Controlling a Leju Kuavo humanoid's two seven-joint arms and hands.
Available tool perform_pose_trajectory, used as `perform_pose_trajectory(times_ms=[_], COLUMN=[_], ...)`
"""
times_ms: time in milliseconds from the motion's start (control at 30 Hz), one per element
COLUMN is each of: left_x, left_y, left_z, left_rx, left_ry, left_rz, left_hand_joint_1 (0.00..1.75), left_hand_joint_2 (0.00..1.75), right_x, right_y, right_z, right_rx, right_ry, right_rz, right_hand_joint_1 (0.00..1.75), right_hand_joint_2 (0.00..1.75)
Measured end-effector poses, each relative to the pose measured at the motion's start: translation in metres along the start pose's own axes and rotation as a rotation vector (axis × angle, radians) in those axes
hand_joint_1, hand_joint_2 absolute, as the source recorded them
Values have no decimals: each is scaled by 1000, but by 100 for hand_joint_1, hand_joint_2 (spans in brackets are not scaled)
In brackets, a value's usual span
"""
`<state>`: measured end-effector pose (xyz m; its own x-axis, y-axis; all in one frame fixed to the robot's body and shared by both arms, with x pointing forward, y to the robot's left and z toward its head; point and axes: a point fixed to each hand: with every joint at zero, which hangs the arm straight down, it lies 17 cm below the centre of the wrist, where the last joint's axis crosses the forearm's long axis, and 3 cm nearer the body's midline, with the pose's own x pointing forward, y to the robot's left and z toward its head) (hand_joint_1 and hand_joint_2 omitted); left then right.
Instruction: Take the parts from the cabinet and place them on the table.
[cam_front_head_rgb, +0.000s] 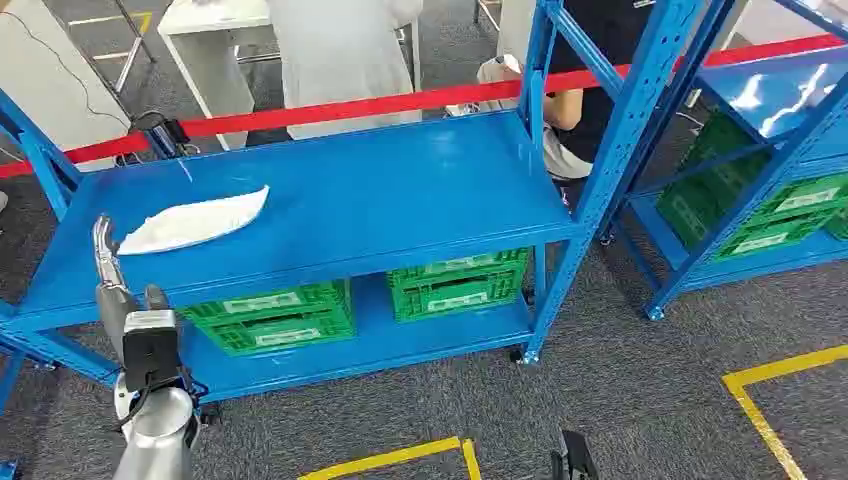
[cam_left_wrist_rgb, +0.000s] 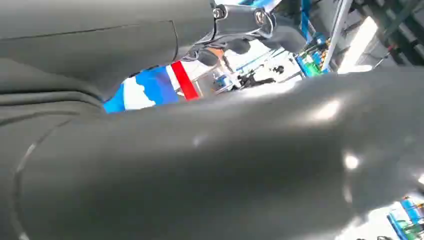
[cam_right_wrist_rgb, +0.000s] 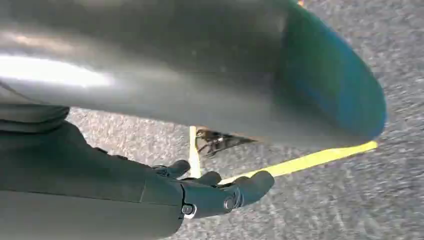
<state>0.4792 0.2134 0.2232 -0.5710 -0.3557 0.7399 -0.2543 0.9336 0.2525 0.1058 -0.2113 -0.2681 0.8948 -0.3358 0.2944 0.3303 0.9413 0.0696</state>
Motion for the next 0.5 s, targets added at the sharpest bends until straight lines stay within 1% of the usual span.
perform_pose_trajectory(times_ms=[300, 333, 500], left_x=[-5, -4, -6], left_y=[-7, -7, -18], left_z=[8, 8, 4], left_rx=[-28, -31, -75], left_ry=[3, -2, -1], left_rz=[-20, -23, -56], left_hand_joint_1=[0, 0, 0], left_hand_joint_2=[0, 175, 175], right_x=[1, 1, 5], right_y=[0, 0, 0], right_z=[0, 0, -1], right_rx=[1, 1, -2], right_ry=[-4, -5, -10], right_rz=[-8, -11, -25], right_hand_joint_1=[0, 0, 0], right_hand_joint_2=[0, 0, 0])
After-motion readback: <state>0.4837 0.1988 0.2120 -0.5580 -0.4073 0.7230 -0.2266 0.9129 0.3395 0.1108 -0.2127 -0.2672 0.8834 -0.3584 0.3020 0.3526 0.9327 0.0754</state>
